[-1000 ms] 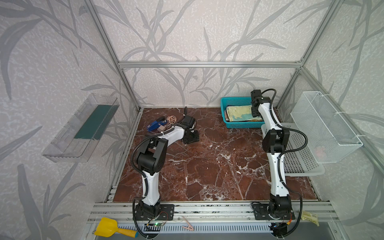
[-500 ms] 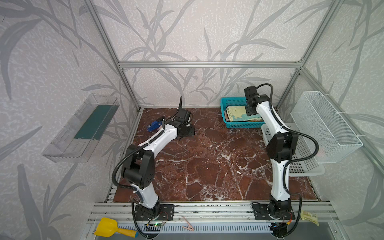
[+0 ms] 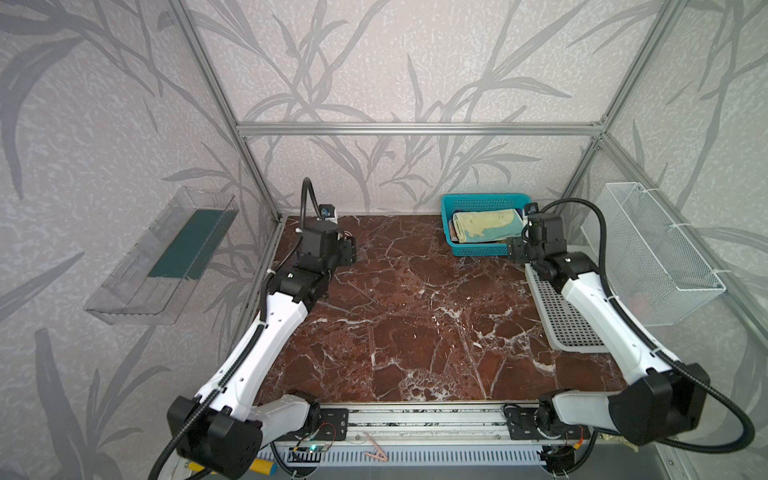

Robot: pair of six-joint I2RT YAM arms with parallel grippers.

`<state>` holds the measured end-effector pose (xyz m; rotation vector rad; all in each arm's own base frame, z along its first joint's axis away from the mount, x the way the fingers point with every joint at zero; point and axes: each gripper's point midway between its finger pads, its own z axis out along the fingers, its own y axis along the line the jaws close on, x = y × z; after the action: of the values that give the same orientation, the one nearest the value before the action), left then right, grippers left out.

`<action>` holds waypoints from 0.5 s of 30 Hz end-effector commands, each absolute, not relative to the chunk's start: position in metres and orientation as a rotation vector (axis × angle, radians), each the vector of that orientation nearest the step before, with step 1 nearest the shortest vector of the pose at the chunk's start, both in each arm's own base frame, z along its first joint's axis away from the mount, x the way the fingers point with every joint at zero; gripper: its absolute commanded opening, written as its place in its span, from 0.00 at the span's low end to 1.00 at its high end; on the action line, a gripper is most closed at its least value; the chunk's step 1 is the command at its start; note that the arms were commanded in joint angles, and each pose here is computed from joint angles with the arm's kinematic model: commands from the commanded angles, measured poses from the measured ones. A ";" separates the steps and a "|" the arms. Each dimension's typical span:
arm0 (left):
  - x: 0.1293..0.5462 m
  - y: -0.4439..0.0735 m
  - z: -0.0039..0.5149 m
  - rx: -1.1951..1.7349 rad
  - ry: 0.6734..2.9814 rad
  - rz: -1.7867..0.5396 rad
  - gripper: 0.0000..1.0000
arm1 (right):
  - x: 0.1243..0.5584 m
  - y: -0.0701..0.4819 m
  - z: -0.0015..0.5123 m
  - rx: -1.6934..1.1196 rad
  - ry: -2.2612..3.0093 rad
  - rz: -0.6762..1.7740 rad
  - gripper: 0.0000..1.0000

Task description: Fold and stack the towels

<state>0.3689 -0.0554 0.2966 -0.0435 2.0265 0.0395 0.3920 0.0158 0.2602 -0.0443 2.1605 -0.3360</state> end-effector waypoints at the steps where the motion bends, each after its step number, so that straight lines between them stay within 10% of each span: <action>1: 0.375 -0.030 0.300 -0.086 1.878 0.143 0.82 | 0.390 0.017 0.252 -0.019 2.089 -0.292 0.96; 15: 0.372 0.034 0.201 -0.275 1.784 0.475 0.99 | 0.376 0.025 0.135 -0.008 1.997 -0.147 0.99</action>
<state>0.3726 0.0190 0.1957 -0.2223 1.8922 0.3921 0.3581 0.0218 0.1158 -0.0367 2.1524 -0.1905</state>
